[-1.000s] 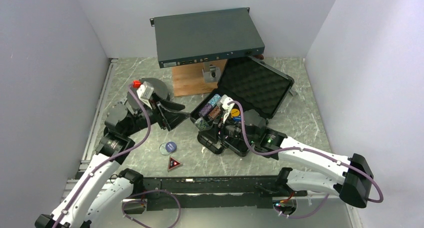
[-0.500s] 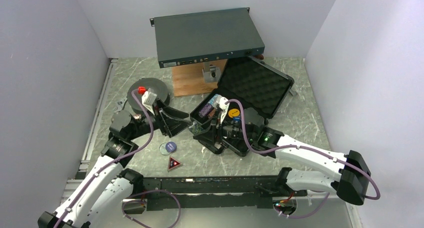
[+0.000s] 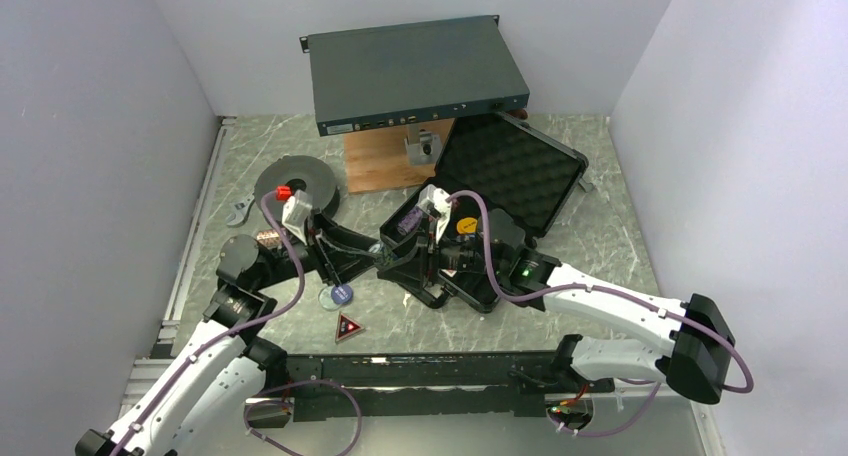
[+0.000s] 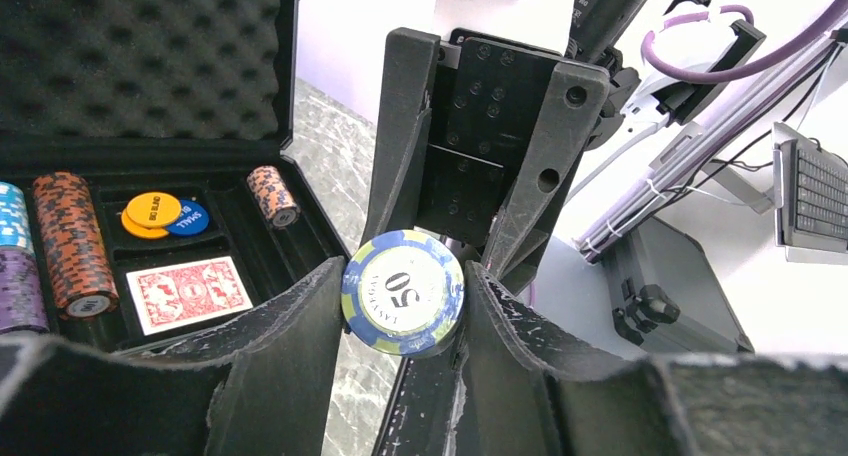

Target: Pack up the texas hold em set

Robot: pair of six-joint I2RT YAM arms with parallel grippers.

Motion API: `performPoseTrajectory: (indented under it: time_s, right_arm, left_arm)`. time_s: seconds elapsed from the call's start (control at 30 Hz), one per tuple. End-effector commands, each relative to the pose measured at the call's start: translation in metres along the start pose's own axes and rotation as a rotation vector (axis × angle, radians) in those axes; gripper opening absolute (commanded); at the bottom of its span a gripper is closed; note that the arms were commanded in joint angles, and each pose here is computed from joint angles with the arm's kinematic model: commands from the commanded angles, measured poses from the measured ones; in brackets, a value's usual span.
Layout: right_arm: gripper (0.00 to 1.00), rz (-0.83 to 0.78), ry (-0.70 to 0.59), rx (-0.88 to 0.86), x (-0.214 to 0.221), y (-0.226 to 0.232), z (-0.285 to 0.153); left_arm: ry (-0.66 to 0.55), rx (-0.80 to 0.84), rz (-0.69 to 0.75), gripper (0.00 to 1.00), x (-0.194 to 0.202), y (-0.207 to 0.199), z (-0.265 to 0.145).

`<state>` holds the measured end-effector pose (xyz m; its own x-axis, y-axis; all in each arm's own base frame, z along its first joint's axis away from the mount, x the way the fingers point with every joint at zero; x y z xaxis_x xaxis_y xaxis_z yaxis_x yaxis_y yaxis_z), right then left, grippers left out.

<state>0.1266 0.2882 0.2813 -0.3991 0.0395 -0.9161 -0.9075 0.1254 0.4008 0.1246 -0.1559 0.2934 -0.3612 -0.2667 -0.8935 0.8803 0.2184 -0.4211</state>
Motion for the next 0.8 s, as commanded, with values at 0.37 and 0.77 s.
performPoseTrajectory:
  time_s: [0.37,0.77]
  right_arm:
    - [0.0,-0.094,-0.203,-0.139,-0.0539,0.0233,0.0082]
    - [0.0,-0.096,-0.204,-0.136,-0.0528,0.0214,0.01]
  left_arm:
    - [-0.011,0.088,0.012,0.51,0.001,-0.0077,0.0002]
    - [0.002,0.082,-0.002,0.52,0.0066,-0.0048,-0.0005]
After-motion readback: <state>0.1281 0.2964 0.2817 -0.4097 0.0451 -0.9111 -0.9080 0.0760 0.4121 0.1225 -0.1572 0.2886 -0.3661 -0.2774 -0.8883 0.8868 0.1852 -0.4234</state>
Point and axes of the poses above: each gripper's point midway between its finger pads, its own z axis out along the fingers, its own y axis along the line the jaws close on, x = y × z, the point moved 8 cm from there along -z, back along the fingers, and after that the axes turned 3 degrees about z, right-handed, at the moved point
